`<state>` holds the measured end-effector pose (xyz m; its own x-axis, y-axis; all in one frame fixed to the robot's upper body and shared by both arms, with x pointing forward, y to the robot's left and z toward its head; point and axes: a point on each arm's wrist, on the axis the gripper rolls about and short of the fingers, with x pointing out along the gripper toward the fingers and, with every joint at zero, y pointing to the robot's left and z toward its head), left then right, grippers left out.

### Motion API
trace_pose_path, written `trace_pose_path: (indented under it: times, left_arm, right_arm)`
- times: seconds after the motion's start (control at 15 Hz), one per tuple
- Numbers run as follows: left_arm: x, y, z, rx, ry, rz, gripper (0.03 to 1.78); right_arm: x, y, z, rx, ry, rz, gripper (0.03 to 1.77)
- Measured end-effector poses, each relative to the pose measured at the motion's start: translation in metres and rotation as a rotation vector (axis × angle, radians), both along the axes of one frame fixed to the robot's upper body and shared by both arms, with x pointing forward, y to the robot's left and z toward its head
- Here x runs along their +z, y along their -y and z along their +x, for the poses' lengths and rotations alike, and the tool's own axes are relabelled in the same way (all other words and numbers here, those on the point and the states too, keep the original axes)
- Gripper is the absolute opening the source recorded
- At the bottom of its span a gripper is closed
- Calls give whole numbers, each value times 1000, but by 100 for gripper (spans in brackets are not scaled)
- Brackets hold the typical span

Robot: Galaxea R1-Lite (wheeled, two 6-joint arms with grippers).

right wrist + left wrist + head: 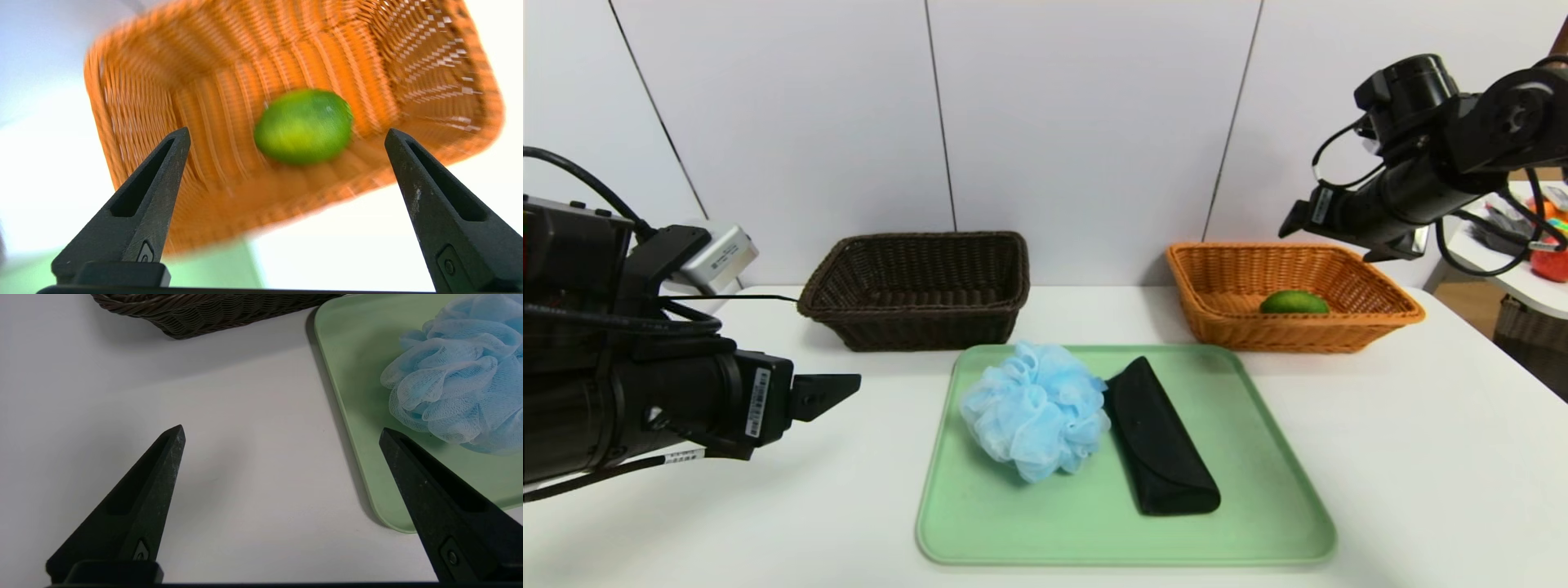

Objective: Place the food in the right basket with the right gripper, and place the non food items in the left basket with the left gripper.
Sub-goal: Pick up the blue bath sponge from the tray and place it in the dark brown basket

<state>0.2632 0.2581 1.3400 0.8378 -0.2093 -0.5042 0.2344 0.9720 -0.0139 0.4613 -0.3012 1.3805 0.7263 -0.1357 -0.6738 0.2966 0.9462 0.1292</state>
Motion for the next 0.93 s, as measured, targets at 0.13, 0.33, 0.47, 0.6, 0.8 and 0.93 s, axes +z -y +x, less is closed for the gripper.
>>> trace_pose_path:
  times: [0.13, 0.33, 0.47, 0.6, 0.8, 0.93]
  left_arm:
    - [1, -1, -1, 2, 7, -1, 169]
    - [3, 0, -5, -9, 15, -2, 169]
    - [3, 3, -8, -34, 17, -3, 169]
    - [3, 10, -12, -60, 21, 9, 169]
    - [-1, 22, -13, -101, 19, 50, 169]
    - [-2, 33, -13, -150, 12, 59, 169]
  right_arm:
    - [14, -1, -22, 98, -13, -93, 166]
    - [27, -3, -58, 241, -23, -213, 168]
    - [30, -4, -78, 322, -30, -249, 168]
    - [31, -3, -95, 382, -42, -291, 169]
    - [33, -7, -116, 424, -39, -314, 169]
    - [29, -11, -131, 448, -50, -315, 169]
